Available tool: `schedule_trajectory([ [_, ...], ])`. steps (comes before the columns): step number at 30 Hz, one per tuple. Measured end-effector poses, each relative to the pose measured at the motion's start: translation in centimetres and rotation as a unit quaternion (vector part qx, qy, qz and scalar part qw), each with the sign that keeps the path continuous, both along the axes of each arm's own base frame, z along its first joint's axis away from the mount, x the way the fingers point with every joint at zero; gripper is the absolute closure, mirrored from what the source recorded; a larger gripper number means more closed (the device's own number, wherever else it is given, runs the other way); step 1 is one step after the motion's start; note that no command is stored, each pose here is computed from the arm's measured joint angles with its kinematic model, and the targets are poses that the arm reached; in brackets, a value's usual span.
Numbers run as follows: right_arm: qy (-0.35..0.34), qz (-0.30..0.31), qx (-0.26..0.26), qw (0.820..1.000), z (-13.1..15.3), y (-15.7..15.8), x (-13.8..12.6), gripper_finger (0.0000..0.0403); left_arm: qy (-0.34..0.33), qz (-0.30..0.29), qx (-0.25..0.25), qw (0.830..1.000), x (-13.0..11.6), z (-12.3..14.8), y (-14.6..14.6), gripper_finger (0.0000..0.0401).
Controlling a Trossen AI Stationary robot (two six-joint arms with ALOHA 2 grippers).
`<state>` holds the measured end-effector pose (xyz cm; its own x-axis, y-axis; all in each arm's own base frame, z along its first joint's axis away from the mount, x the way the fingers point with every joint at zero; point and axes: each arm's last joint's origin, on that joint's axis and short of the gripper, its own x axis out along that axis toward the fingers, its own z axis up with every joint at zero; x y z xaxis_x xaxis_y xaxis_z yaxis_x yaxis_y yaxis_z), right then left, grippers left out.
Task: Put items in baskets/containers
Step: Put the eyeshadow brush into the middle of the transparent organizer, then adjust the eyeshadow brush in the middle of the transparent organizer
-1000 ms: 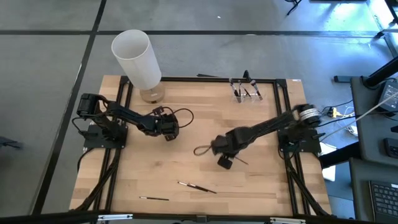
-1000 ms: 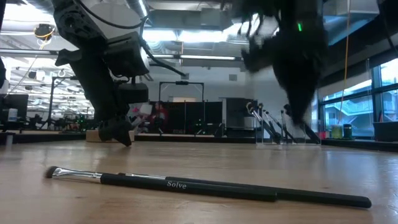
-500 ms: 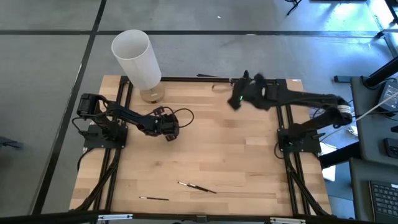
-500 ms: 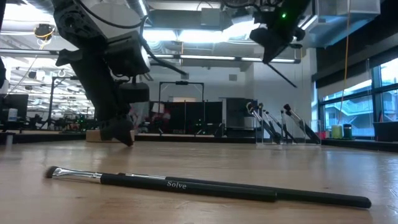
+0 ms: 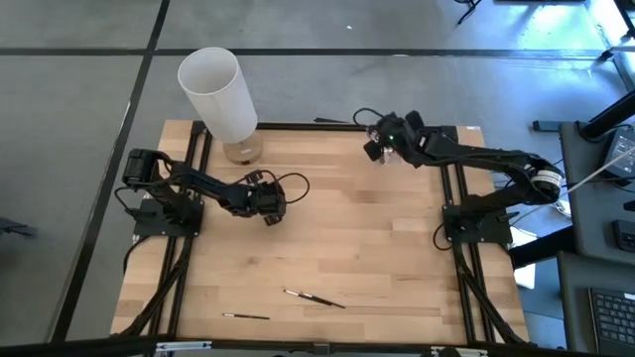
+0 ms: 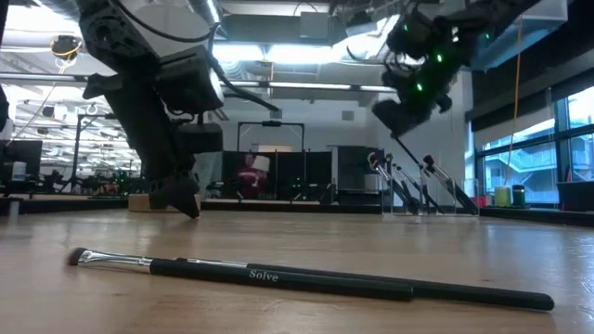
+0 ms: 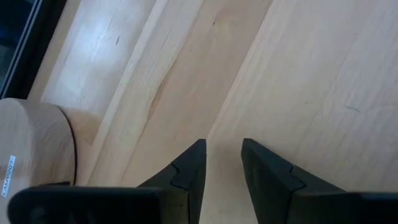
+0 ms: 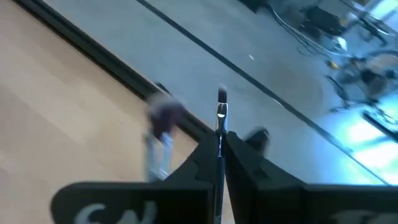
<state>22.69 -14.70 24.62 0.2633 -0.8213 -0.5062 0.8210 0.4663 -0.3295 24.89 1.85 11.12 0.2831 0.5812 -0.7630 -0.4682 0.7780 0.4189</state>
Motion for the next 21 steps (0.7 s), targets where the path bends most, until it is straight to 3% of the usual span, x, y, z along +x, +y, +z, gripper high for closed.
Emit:
schedule_trajectory([
  [7,0.007,-0.012,0.029,0.999,-2.3,-0.6,-1.3,0.0375,-0.003,0.007,-0.001,1.000,-0.2,-0.2,0.0,0.0299],
  [17,-0.019,0.006,0.046,0.999,-1.7,-0.9,-1.4,0.0303,-0.015,0.008,-0.004,1.000,-0.1,-0.2,0.0,0.0299],
  [21,-0.029,0.007,0.045,0.999,-1.0,-0.5,-1.9,0.0290,-0.014,0.008,-0.005,1.000,-0.1,-0.2,0.0,0.0299],
])
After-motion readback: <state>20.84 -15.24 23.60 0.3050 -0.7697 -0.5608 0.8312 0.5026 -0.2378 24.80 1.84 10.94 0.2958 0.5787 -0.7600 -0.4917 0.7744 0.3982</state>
